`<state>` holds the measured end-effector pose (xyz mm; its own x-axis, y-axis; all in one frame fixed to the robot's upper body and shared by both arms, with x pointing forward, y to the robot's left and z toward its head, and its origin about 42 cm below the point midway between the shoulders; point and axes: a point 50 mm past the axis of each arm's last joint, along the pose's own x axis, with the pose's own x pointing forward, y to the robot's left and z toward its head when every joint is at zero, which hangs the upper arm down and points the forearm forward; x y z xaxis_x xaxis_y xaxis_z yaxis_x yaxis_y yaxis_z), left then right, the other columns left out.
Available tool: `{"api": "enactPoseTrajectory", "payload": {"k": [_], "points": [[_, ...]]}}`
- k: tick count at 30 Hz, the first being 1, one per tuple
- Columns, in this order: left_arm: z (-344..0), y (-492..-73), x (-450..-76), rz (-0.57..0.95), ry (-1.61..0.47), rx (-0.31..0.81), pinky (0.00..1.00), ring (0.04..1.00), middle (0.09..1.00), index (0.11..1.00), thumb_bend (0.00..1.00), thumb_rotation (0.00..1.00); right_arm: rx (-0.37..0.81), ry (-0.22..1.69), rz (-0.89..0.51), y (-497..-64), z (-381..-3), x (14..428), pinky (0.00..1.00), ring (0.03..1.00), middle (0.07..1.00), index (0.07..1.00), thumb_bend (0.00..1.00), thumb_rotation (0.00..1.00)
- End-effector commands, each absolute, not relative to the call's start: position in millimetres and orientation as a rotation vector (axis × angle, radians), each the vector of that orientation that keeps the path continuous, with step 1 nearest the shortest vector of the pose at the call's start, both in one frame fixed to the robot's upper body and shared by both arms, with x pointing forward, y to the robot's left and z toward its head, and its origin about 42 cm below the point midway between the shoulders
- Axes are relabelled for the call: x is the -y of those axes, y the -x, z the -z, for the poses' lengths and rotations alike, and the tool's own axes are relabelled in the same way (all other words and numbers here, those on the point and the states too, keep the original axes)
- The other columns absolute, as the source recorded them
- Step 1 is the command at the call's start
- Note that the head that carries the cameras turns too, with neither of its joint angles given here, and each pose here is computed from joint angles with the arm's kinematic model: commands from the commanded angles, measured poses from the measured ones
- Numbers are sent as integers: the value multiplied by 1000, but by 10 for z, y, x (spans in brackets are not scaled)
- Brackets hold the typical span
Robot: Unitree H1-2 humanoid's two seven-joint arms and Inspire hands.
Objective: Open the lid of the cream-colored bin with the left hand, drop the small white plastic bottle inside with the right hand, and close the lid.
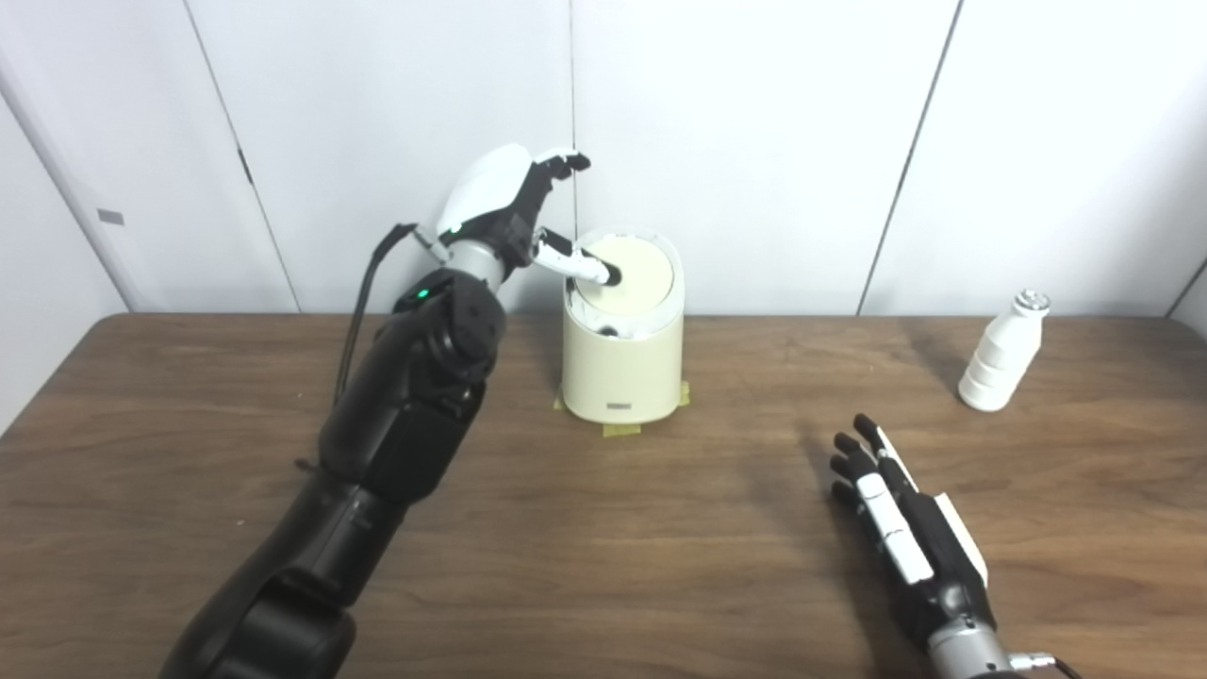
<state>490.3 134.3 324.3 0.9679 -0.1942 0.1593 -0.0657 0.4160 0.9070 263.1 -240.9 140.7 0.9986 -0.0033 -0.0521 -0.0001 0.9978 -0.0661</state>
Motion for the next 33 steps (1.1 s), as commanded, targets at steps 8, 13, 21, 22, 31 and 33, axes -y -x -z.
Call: {"api": "enactPoseTrajectory", "payload": {"k": [8, 13, 21, 22, 31, 33], "points": [[-3603, -5033, -1170, -44, -1376, 507, 758, 838, 851, 871, 987, 187, 22, 69, -12, -2699, -1519, 2363, 876, 916, 935, 969, 576, 812], [-3576, -5085, -1133, -39, -1402, 527, 766, 828, 843, 865, 981, 182, 25, 70, -13, -2713, -1521, 2344, 877, 920, 941, 976, 565, 828], [-3568, -5125, -1096, -24, -1421, 535, 774, 831, 844, 868, 980, 183, 37, 81, -14, -2744, -1519, 2322, 873, 916, 940, 980, 584, 845], [-3568, -5128, -1092, -24, -1423, 536, 773, 830, 844, 868, 982, 184, 40, 85, -14, -2748, -1518, 2322, 867, 913, 939, 979, 585, 850], [-3575, -5120, -1041, -12, -1410, 547, 765, 833, 845, 863, 997, 215, 39, 91, -21, -2762, -1518, 2306, 882, 917, 946, 986, 566, 879], [-3581, -5115, -1025, -9, -1411, 549, 752, 832, 846, 866, 1000, 220, 41, 91, -18, -2766, -1519, 2304, 879, 916, 944, 983, 568, 881]]}}
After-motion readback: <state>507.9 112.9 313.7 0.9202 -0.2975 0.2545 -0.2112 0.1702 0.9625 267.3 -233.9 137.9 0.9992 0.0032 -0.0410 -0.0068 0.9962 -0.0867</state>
